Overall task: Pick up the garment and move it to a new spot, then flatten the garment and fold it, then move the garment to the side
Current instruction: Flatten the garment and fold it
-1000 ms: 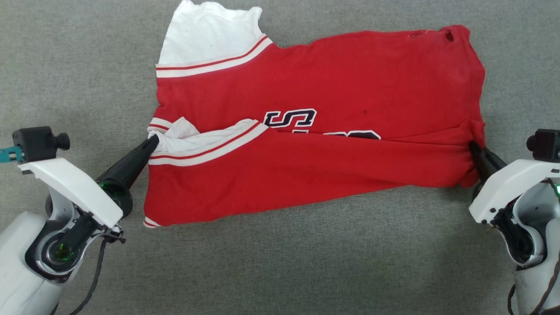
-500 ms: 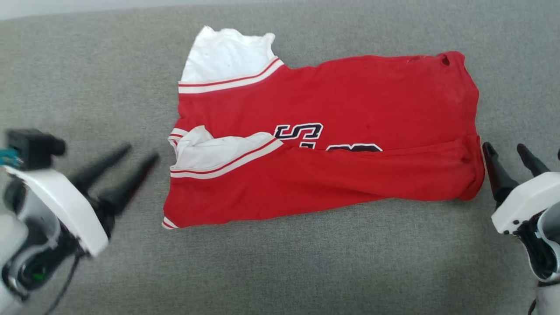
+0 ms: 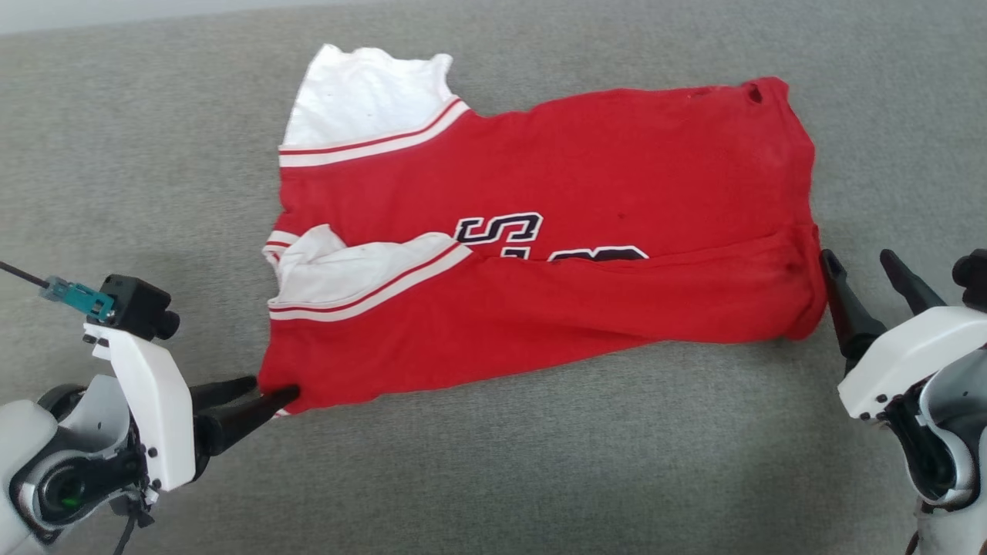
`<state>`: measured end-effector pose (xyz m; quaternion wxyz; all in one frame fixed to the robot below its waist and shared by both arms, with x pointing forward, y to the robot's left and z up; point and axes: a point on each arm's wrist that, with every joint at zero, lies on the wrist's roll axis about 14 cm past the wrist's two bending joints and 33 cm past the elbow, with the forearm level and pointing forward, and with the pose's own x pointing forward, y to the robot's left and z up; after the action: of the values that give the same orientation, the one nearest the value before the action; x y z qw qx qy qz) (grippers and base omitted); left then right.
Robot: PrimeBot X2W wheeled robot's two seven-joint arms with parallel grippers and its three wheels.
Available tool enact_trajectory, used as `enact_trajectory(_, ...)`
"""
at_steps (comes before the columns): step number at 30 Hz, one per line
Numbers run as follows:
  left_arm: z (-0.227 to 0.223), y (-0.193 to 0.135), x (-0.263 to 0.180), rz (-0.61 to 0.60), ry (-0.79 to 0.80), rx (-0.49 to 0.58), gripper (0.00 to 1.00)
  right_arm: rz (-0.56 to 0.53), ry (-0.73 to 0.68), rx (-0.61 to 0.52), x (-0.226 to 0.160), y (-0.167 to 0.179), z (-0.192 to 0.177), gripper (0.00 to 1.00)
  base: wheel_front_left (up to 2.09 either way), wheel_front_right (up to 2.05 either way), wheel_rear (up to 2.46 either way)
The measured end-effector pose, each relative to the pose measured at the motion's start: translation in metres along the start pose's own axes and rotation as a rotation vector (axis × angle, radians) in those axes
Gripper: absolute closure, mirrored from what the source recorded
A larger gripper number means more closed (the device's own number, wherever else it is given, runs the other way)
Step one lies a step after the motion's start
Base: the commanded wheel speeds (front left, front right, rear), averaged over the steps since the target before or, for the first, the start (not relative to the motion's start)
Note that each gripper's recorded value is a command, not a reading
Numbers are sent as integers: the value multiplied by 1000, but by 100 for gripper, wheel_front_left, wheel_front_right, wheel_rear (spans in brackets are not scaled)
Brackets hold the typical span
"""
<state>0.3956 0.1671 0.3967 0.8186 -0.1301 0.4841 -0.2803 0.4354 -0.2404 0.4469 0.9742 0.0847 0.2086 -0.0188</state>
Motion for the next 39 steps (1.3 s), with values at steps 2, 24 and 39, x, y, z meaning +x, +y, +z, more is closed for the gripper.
enact_trajectory(2,-4,5,8,4,40,-39,0,-11,4,5,-1,-3,-2,0,0,0,0)
enact_trajectory(24,-8,-18,40,-103,106,-117,100,57,424,-138,6,2,-54,0,0,0,0)
enact_trajectory(39,0,-24,24,-108,-16,-136,100,63,486,-127,26,5,-62,100,0,0,0)
